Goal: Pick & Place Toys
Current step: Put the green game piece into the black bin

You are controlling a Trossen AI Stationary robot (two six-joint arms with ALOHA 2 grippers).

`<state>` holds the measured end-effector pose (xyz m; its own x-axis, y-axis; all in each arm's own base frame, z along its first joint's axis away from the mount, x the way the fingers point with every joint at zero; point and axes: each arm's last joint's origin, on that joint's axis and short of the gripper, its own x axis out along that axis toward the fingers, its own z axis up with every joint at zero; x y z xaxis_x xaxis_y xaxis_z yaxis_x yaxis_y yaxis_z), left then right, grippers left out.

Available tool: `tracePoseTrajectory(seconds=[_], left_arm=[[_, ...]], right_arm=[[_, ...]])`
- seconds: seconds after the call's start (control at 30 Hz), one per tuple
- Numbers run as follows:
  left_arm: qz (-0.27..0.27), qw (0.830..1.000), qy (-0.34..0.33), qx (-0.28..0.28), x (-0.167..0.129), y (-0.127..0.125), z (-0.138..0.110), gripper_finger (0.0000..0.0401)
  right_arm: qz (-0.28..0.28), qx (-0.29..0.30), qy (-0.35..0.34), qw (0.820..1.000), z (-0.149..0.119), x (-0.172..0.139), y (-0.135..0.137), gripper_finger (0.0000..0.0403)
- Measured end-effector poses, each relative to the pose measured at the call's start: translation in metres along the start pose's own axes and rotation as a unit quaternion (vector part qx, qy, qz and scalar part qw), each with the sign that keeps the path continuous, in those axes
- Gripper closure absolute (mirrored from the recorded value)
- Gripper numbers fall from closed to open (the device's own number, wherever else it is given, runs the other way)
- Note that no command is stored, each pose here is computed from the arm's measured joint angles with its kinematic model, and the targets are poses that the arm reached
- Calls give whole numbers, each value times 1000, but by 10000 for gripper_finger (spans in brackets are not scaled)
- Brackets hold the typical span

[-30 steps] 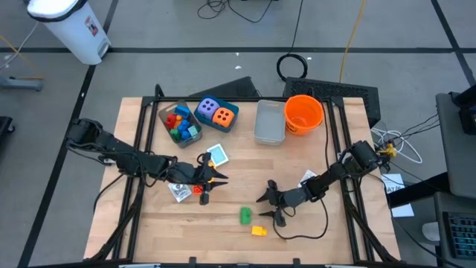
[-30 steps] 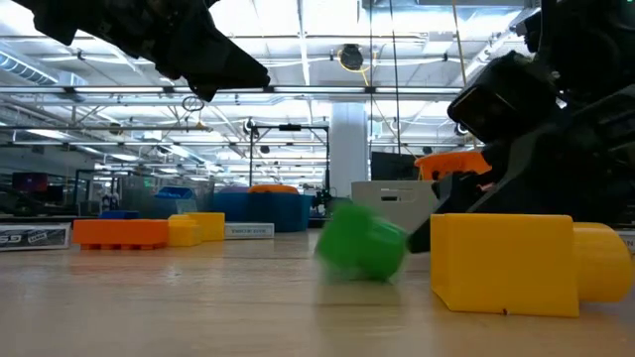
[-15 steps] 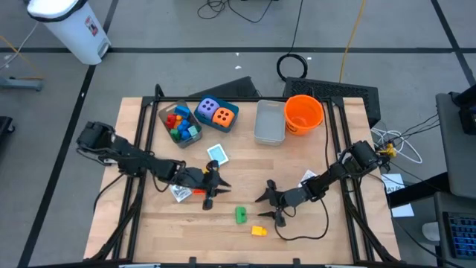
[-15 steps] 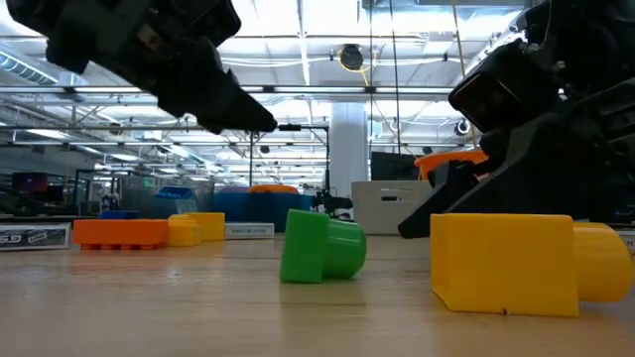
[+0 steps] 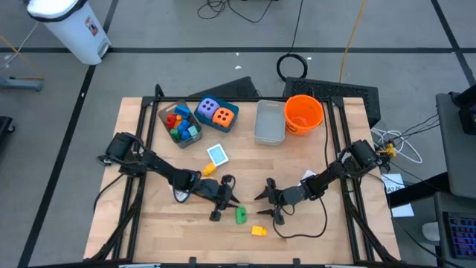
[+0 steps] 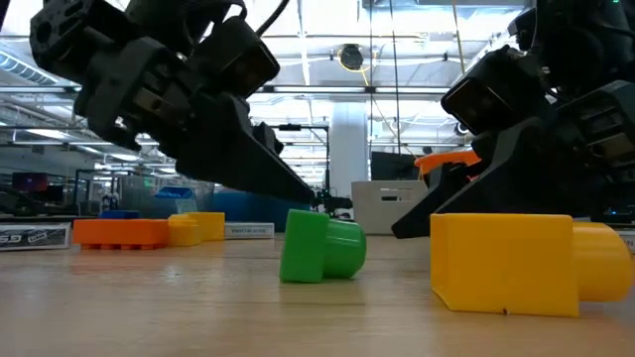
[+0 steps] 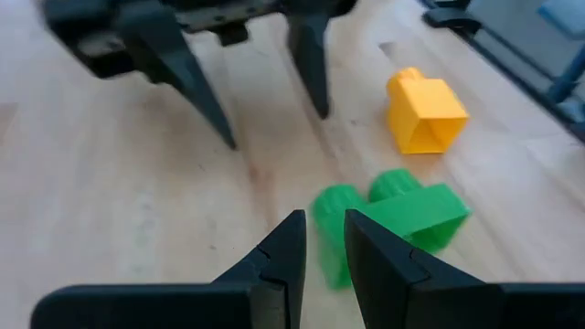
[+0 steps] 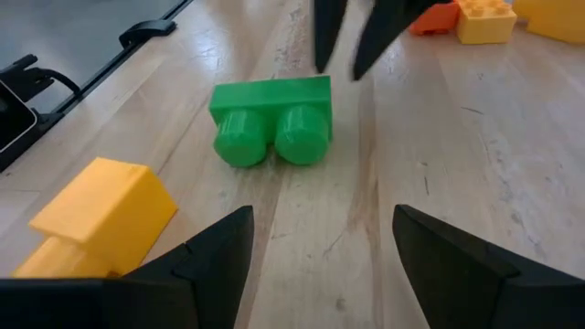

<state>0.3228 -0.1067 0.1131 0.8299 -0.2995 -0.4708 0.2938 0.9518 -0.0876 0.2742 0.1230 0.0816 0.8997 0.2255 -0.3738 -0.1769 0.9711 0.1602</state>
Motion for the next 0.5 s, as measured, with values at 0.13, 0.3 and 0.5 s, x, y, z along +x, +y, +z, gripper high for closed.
tracePoseTrajectory(seconds=[0.13,0.3,0.5], left_arm=[[-14,1000,11,-15,1,-1,-3,313],[-34,999,23,-34,0,-2,-5,313],[-30,998,33,-37,0,-2,-6,313]], right_arm=[[-2,-1,7,1000,-1,0,0,149],[-3,-1,14,1000,-3,0,-1,149],[-3,-1,14,1000,-3,0,-1,149]])
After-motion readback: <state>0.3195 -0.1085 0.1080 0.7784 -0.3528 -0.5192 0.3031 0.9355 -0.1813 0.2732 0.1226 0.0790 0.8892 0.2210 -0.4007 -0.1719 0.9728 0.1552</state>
